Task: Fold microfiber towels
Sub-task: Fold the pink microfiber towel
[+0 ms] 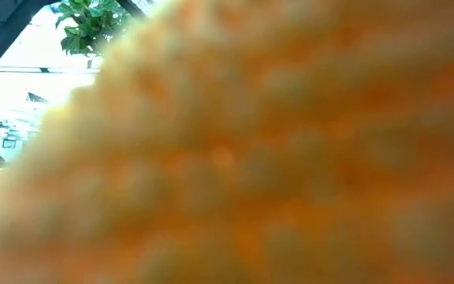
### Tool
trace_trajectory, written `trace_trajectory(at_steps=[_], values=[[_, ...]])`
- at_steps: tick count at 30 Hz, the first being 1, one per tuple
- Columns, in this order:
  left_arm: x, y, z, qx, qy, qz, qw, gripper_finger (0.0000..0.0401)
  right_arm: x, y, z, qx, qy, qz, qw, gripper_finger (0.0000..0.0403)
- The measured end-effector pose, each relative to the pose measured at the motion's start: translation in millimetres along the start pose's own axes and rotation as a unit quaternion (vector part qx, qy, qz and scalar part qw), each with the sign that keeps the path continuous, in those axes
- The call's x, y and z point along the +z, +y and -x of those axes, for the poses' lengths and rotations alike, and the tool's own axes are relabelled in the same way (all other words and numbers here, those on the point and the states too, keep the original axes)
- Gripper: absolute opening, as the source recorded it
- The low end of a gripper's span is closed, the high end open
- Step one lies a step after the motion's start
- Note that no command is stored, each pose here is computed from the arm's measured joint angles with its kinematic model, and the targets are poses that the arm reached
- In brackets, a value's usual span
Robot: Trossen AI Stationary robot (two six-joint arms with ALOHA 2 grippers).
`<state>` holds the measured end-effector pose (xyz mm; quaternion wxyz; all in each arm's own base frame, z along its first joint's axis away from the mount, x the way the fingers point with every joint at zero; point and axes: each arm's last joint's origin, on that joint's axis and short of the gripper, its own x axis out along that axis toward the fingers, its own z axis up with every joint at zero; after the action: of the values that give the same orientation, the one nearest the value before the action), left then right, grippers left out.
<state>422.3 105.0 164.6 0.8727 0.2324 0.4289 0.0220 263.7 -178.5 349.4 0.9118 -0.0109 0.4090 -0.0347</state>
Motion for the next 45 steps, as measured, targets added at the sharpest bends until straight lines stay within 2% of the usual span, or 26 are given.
trace_trajectory(at_steps=[8,27,35,41,45], values=[[11.0,4.2,-16.1,-0.007,-0.006,-0.002,1.000,0.0000,-2.4,-2.5,4.6,-0.006,0.003,-0.002,1.000,0.0134],[14.1,6.9,-15.5,0.003,-0.021,0.004,1.000,0.0000,-4.9,-3.2,7.4,-0.006,0.008,-0.008,1.000,0.0134],[15.0,5.6,-15.3,-0.001,-0.023,-0.004,1.000,0.0036,-4.9,-3.2,7.4,-0.006,0.008,-0.012,1.000,0.0134],[15.6,4.4,-15.0,-0.007,-0.025,0.007,1.000,0.0006,-4.8,-3.1,7.1,-0.005,0.008,-0.012,1.000,0.0134],[16.6,3.0,-14.9,-0.016,-0.033,0.003,0.999,0.0010,-4.8,-3.0,7.1,-0.005,0.008,-0.012,1.000,0.0134]])
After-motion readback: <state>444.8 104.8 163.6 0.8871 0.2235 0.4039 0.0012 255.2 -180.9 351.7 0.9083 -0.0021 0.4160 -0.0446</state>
